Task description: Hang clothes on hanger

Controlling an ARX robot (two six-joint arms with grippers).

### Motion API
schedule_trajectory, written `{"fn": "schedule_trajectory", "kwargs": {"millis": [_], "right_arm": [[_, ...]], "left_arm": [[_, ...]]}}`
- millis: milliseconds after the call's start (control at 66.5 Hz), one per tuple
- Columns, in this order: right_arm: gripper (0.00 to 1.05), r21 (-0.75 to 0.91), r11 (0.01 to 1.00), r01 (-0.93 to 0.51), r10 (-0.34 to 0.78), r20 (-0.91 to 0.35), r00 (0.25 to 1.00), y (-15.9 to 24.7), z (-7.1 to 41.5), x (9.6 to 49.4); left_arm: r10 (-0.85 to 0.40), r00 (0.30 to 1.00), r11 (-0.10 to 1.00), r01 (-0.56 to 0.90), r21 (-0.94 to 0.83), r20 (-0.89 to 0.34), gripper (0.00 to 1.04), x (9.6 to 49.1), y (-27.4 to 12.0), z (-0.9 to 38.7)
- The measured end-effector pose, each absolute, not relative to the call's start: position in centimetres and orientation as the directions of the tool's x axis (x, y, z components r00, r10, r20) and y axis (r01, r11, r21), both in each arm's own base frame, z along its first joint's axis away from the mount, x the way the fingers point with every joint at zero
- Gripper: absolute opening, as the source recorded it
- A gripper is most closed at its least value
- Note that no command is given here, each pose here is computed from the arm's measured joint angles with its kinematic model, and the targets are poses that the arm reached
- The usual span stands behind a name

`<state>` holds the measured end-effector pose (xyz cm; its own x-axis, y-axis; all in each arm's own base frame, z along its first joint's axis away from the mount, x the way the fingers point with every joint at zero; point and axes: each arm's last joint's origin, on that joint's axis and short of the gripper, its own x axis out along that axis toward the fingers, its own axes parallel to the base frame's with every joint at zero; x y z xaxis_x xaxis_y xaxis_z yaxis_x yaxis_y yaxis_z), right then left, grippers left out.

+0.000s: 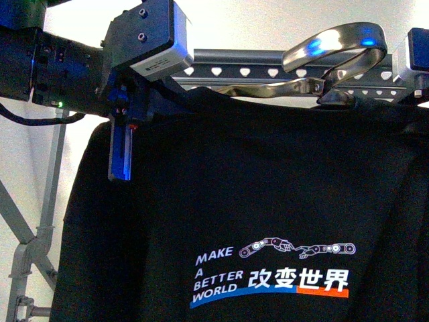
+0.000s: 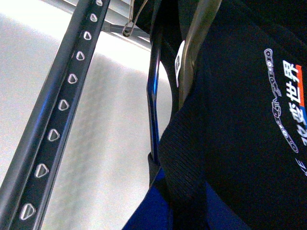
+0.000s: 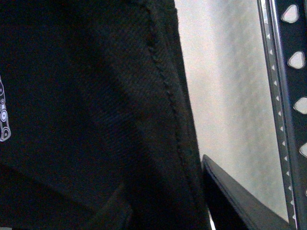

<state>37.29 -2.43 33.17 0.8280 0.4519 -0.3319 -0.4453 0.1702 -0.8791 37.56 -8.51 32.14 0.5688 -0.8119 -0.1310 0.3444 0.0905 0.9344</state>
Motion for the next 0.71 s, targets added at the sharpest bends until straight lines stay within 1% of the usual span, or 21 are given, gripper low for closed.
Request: {"fn": "schedule_trajectory", "kwargs": {"millis": [45, 135, 180, 240, 361, 376, 436, 571, 601, 661, 706], "right_arm": [[0.26, -0.876, 0.173, -0.449, 0.459, -0.331, 0.824, -2.6, 33.0, 37.1], [0.13, -0.872, 0.175, -0.458, 0.463, -0.338, 0.819, -3.0, 32.4, 36.8], [0.1, -0.868, 0.172, -0.466, 0.464, -0.345, 0.816, -3.2, 32.0, 36.7], [0.1, -0.864, 0.174, -0.472, 0.457, -0.354, 0.816, -3.7, 31.6, 36.6], [0.08, -0.854, 0.187, -0.486, 0.45, -0.365, 0.815, -4.8, 30.9, 36.3], [0.08, -0.853, 0.188, -0.488, 0.452, -0.366, 0.814, -4.9, 30.8, 36.2], [0.03, -0.848, 0.202, -0.491, 0.441, -0.369, 0.818, -5.4, 30.6, 35.8], [0.03, -0.833, 0.241, -0.497, 0.419, -0.373, 0.828, -6.5, 30.5, 34.9], [0.03, -0.824, 0.262, -0.503, 0.41, -0.376, 0.831, -6.8, 30.5, 34.6], [0.03, -0.792, 0.31, -0.525, 0.398, -0.394, 0.829, -7.3, 30.6, 33.8], [0.03, -0.768, 0.346, -0.538, 0.398, -0.399, 0.826, -7.7, 30.7, 33.2]], "left_arm": [[-0.814, 0.566, 0.09, 0.345, 0.934, -0.13, 0.14, 37.5, -8.5, 32.1], [-0.815, 0.566, 0.09, 0.339, 0.936, -0.126, 0.27, 37.6, -8.5, 32.3], [-0.815, 0.566, 0.091, 0.337, 0.937, -0.124, 0.34, 37.6, -8.5, 32.4], [-0.817, 0.565, 0.091, 0.331, 0.939, -0.12, 0.45, 37.5, -8.5, 32.6], [-0.817, 0.564, 0.091, 0.331, 0.939, -0.119, 0.62, 37.5, -8.5, 32.6], [-0.817, 0.564, 0.091, 0.33, 0.939, -0.119, 0.66, 37.5, -8.5, 32.6], [-0.817, 0.564, 0.092, 0.33, 0.94, -0.119, 0.75, 37.5, -8.5, 32.6], [-0.817, 0.564, 0.092, 0.33, 0.94, -0.118, 0.98, 37.5, -8.5, 32.6], [-0.817, 0.564, 0.092, 0.33, 0.94, -0.118, 1.0, 37.5, -8.5, 32.6], [-0.817, 0.564, 0.092, 0.33, 0.94, -0.118, 0.98, 37.5, -8.5, 32.6], [-0.817, 0.564, 0.092, 0.33, 0.94, -0.118, 0.98, 37.5, -8.5, 32.6]]}}
